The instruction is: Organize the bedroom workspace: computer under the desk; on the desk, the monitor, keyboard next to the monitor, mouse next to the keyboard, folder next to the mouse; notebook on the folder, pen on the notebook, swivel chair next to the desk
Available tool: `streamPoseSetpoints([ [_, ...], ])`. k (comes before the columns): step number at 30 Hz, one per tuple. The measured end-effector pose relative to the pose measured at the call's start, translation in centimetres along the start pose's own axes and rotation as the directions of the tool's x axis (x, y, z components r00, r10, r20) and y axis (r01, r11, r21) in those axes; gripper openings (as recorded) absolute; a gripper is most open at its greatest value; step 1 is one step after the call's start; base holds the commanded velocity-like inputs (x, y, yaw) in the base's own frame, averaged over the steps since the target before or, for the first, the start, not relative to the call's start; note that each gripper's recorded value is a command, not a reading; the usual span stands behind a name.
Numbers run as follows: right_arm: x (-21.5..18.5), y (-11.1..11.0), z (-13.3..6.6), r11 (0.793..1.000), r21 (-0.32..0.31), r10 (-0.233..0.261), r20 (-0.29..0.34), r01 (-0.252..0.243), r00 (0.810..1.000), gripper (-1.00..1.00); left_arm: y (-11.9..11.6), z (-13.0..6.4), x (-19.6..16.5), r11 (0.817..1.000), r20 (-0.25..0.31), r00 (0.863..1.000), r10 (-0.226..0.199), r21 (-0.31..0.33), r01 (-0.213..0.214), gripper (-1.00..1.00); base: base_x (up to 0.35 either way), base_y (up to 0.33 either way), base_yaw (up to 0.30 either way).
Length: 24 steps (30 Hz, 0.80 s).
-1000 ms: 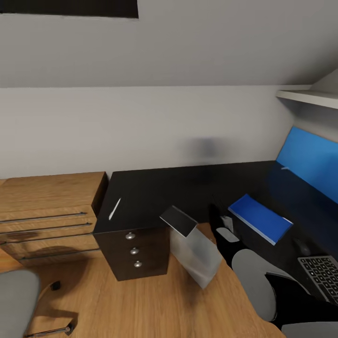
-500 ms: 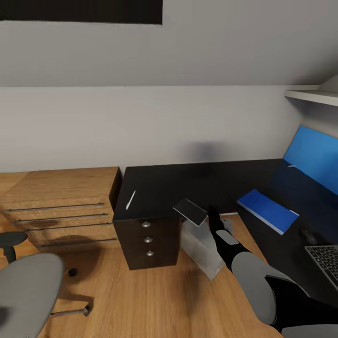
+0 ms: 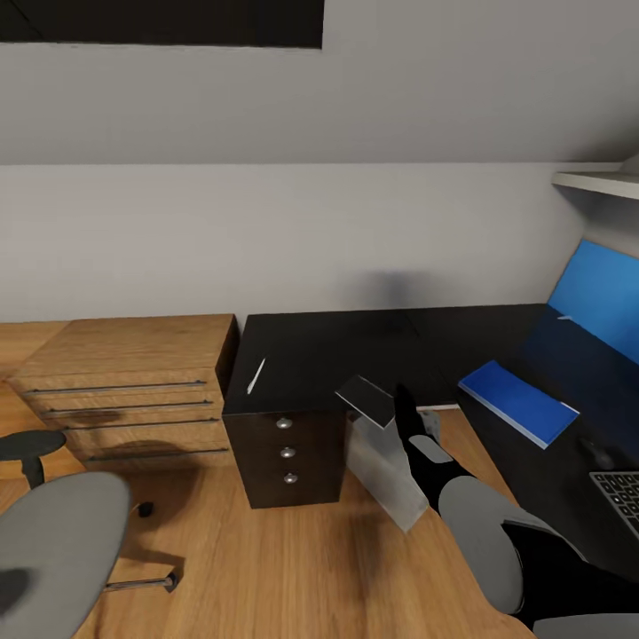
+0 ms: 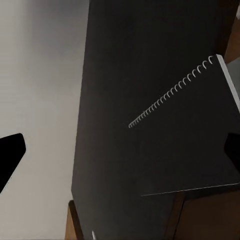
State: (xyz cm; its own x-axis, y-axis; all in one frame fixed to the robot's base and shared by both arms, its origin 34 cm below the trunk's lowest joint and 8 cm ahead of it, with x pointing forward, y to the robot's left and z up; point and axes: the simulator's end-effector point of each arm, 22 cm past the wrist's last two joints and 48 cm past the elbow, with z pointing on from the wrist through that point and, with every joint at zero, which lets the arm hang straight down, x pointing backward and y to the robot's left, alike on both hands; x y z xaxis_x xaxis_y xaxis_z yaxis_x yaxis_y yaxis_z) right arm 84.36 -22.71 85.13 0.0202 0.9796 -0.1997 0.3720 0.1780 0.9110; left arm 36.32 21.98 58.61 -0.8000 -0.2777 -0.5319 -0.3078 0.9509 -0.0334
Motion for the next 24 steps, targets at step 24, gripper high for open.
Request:
streamPoseSetpoints([
  [24, 0.5, -6.2, 1.1, 0.998, 0.047, -0.025, -0.171, 0.033, 0.985, 1.00, 0.1, 2.8, 1.5, 1.000, -0.006, 1.000, 0.001, -0.003, -0.001, 1.00, 0.000, 0.000, 0.000],
])
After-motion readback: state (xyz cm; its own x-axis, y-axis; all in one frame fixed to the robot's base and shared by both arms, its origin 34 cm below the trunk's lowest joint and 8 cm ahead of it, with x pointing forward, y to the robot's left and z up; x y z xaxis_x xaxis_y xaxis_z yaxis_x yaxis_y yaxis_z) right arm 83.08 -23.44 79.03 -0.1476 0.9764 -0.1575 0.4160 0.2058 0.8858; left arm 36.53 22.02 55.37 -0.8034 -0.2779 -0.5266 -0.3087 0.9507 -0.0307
